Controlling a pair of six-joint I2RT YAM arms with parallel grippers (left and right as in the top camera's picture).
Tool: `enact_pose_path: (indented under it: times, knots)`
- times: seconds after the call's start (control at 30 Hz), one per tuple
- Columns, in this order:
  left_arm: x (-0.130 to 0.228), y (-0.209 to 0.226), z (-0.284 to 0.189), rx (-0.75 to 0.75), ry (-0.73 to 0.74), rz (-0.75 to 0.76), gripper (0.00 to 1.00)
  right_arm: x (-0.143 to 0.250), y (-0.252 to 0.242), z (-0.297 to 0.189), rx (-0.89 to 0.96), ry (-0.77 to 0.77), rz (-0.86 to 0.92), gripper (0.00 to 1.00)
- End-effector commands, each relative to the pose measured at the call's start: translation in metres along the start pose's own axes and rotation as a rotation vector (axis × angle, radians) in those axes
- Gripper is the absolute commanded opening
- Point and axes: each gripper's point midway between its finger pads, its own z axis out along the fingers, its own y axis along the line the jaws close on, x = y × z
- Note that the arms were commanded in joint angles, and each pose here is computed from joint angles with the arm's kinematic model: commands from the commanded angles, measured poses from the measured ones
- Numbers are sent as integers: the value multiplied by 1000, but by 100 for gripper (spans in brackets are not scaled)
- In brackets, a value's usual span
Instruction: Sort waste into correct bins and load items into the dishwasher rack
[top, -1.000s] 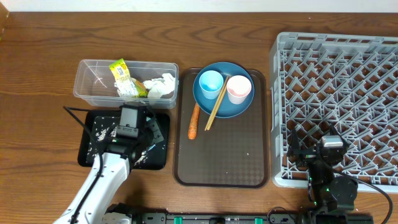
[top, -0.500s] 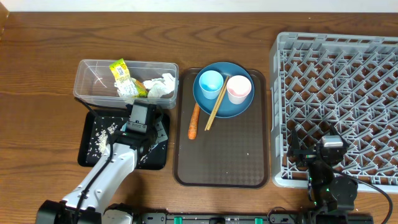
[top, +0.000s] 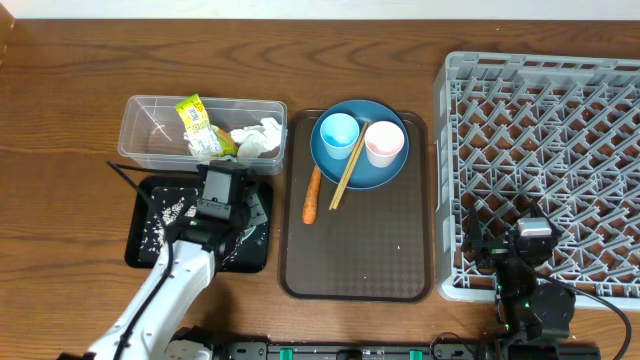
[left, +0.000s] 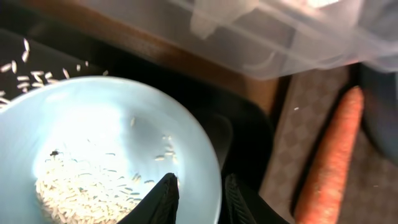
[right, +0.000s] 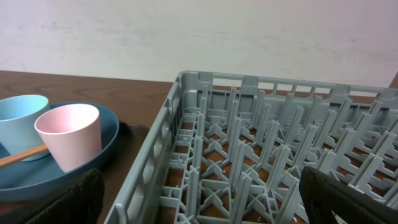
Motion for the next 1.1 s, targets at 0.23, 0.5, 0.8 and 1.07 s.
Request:
enact_pose_path:
  times: [0.23, 0.5, 0.8, 1.07]
  knots:
    - [-6, -2, -9, -1, -17, -1, 31, 1, -2, 0, 10, 0, 13, 99]
    - [5, -8, 1, -1, 24, 29, 30, 1, -2, 0, 10, 0, 13, 99]
    - [14, -4, 15, -35, 63, 40, 31, 1, -2, 0, 10, 0, 13, 99]
    - [17, -2, 23, -48, 81, 41, 30, 1, -2, 0, 10, 0, 13, 99]
